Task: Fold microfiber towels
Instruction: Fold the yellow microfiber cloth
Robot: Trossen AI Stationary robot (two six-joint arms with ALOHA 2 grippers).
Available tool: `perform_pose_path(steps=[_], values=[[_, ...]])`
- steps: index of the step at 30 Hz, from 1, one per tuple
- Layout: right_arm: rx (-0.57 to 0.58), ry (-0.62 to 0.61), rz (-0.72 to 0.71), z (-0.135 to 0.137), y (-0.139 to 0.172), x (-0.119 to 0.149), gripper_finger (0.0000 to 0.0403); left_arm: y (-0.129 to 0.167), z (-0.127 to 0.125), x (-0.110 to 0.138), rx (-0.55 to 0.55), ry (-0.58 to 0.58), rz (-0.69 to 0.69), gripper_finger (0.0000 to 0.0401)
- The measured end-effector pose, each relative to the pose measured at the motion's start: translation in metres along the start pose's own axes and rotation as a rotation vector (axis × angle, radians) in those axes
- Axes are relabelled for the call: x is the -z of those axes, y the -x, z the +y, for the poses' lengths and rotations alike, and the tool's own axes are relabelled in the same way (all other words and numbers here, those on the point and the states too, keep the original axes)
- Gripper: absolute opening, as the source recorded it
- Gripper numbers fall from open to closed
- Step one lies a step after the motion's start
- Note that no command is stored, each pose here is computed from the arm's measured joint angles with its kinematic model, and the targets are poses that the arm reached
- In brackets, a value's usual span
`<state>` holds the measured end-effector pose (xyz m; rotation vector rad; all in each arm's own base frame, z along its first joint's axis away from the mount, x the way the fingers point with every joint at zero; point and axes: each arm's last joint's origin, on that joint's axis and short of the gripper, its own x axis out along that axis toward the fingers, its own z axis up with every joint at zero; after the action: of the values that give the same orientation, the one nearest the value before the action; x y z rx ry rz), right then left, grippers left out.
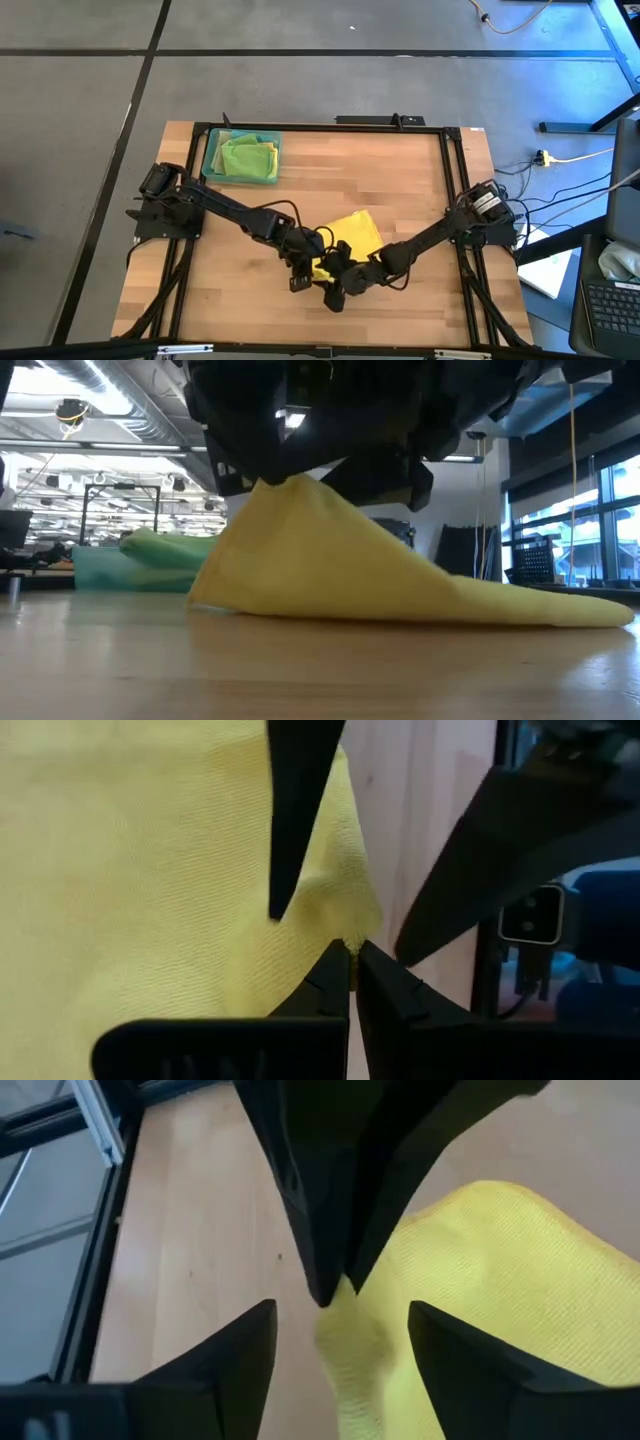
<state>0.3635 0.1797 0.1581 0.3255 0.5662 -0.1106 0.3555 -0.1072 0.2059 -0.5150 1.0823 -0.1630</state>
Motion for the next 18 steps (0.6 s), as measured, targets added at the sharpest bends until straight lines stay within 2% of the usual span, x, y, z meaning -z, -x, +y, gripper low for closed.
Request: perform_pose_path(steps=[8, 14, 18], values=[[-0.048, 0.047, 0.039, -0.0061, -0.0049, -0.003, 0.0171, 0.0018, -0.0023, -0.002, 0.027, -0.02, 0.006, 0.0001], [-0.061, 0.064, 0.061, -0.0077, -0.0056, -0.0028, 0.0093, 0.0032, 0.0025, -0.0054, 0.025, -0.018, -0.001, 0.0001], [-0.059, 0.035, 0.073, -0.0104, -0.007, -0.0031, 0.0026, 0.0053, 0.0066, -0.0097, 0.023, -0.009, -0.019, 0.0006]])
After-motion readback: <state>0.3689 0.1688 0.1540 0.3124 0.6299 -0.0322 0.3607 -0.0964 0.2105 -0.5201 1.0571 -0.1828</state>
